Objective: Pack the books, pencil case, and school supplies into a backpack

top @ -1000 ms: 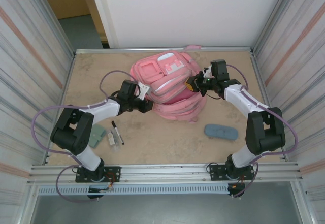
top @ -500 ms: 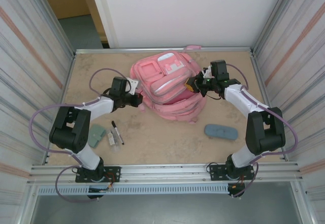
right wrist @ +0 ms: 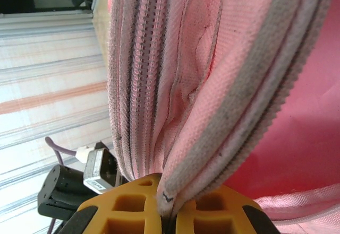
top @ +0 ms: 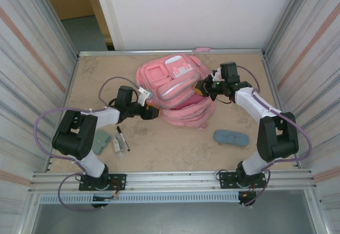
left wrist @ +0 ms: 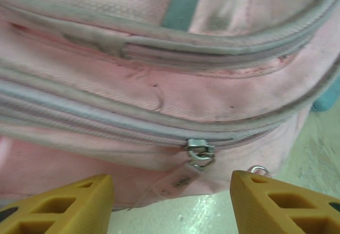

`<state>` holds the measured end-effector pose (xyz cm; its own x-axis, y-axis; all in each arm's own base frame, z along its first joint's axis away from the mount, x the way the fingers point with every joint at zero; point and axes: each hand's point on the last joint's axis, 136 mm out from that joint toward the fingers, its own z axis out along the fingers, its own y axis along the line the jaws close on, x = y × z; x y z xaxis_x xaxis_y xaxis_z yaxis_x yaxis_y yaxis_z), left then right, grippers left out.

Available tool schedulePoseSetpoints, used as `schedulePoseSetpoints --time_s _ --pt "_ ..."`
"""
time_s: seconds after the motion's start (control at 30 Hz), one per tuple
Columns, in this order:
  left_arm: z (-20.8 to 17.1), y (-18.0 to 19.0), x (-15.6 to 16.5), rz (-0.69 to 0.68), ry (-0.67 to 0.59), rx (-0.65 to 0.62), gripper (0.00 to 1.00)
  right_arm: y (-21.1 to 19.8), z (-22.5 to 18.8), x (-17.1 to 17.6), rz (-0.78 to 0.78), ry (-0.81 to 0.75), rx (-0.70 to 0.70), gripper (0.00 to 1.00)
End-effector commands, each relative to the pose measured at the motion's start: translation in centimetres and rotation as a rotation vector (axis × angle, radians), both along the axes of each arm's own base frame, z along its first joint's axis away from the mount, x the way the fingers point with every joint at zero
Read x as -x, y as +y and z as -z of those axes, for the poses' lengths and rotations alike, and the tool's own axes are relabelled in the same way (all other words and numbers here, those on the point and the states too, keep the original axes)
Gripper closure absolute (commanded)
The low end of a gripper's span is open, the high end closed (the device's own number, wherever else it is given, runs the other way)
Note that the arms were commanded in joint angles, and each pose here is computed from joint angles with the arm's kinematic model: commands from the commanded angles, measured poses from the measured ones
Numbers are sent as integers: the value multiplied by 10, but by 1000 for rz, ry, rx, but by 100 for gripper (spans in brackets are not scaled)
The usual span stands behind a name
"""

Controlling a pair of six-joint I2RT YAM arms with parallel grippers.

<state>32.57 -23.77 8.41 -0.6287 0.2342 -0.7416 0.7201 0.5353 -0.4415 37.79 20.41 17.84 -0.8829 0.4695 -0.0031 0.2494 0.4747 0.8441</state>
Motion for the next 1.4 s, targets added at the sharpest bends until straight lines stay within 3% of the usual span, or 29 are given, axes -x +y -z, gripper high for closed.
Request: schedulePoseSetpoints --time_s 0.0,0.17,0.3,0.37,0.4,0.53,0.73,0.9,1.1,1.17,1.3,1.37 --pt "-16 -12 4 74 -82 28 40 12 -29 3 -82 -71 -41 100" --pt "-7 -11 -5 31 -78 -24 47 12 -28 5 -85 -74 -36 100" --pt "-7 -5 -18 -32 -107 -64 86 13 -30 8 -96 -75 -36 100" --pt "-12 -3 -21 -55 -124 -59 99 12 -30 9 -96 -81 -29 100" --pt "-16 -1 -22 -69 -135 -59 100 12 -29 9 -97 -81 -25 100" --pt "-22 16 -32 -147 -151 -87 100 9 -28 10 -99 -83 -12 100" --pt "-8 50 -59 -290 -59 -175 100 10 -34 9 -105 -96 -20 100" --pt "15 81 -93 -423 93 -246 100 13 -35 11 -113 -102 -18 100" --pt "11 112 -123 -598 126 -267 100 21 -31 16 -134 -90 -15 100" --pt "6 113 -126 -607 132 -268 95 22 -28 15 -125 -86 -5 100" --pt "-22 105 -114 -574 38 -202 63 30 -30 14 -111 -87 -7 100" --pt "-41 99 -97 -531 -40 -149 53 33 -34 12 -98 -96 -13 100"
